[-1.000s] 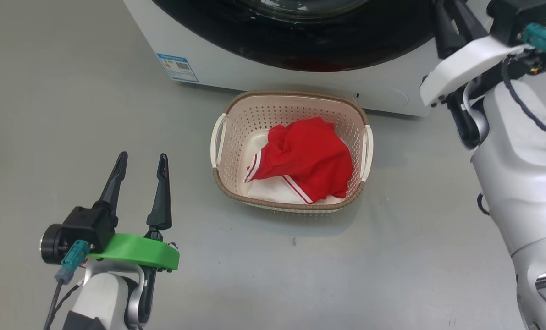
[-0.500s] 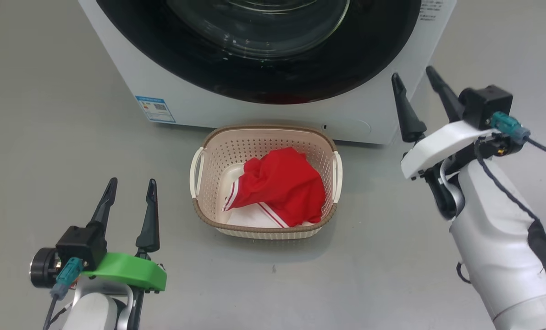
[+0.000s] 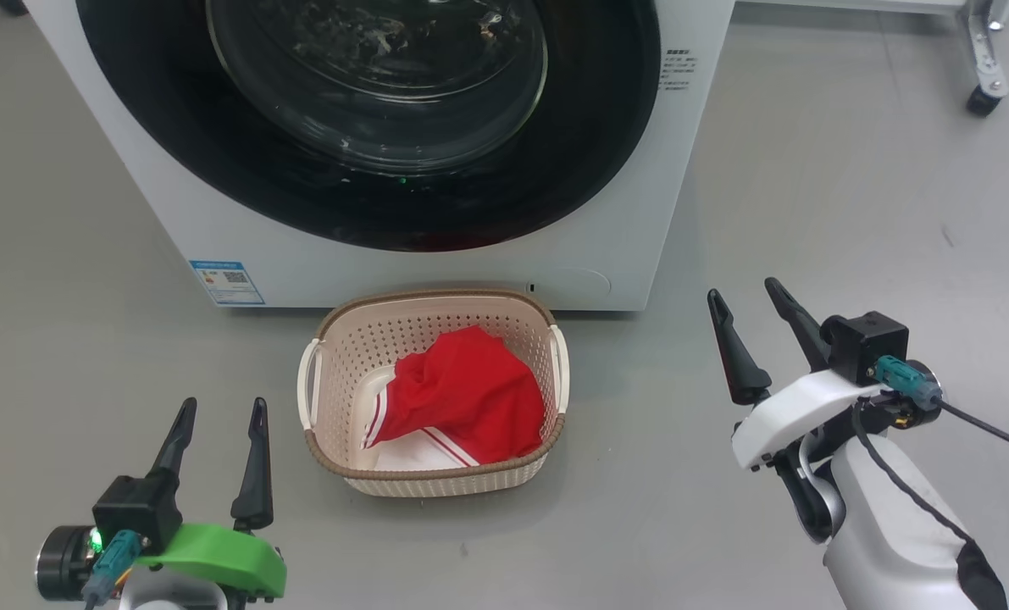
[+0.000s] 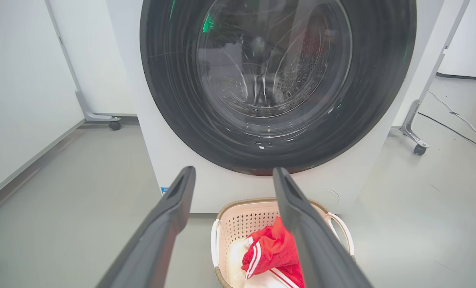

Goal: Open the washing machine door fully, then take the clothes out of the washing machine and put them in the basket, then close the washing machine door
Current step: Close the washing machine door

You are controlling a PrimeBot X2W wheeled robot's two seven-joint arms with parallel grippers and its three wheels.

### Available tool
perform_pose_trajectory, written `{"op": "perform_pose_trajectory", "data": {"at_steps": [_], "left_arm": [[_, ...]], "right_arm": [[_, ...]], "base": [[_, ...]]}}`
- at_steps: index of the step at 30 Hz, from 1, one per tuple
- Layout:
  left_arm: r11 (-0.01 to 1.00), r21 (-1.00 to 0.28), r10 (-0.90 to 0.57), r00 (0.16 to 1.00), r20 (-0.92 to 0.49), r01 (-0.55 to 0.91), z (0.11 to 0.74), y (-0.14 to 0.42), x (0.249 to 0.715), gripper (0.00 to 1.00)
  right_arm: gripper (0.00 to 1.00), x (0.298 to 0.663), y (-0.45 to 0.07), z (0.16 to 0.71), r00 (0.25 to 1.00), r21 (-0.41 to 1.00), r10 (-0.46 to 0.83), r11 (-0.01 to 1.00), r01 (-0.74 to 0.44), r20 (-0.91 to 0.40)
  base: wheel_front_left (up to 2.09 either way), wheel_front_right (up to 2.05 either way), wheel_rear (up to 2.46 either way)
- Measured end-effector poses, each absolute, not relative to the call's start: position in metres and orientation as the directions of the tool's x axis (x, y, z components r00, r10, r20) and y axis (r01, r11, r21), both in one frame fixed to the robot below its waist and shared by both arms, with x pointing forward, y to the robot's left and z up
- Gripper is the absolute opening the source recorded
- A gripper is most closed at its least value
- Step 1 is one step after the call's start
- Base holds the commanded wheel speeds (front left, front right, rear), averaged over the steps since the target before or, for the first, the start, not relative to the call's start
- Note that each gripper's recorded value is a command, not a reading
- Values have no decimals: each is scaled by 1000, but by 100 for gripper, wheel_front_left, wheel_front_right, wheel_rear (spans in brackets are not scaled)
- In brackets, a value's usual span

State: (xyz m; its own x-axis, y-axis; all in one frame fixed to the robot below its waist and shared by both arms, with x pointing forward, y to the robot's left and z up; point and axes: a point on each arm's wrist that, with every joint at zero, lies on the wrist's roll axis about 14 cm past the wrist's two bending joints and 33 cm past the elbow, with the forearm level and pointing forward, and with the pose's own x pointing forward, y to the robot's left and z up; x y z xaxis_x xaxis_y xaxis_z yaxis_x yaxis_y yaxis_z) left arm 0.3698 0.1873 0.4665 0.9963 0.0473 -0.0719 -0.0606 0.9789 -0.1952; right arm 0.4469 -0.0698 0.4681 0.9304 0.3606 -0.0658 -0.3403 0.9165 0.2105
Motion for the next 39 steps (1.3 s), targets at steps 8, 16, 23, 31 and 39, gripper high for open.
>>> {"op": "perform_pose_trajectory", "data": {"at_steps": [8, 16, 23, 31, 39], "left_arm": [[979, -203, 10, 997, -74, -25, 468, 173, 364, 100], [978, -207, -16, 997, -78, -1, 468, 165, 355, 100], [977, -211, -40, 997, -72, 24, 472, 157, 354, 100], [976, -215, -43, 996, -74, 26, 472, 155, 350, 100], [976, -216, -49, 996, -75, 32, 473, 153, 349, 100]], "right_arm": [[100, 417, -100, 468, 963, 217, 261, 946, -242, -65], [100, 393, -110, 468, 973, 223, 224, 953, -206, -59], [100, 383, -112, 470, 976, 225, 210, 955, -195, -47], [100, 372, -111, 467, 976, 228, 211, 954, -194, -53], [100, 366, -111, 467, 977, 229, 208, 954, -191, -51]], "base": [[0, 0, 0], [0, 0, 0], [0, 0, 0], [0, 0, 0], [0, 0, 0]]}}
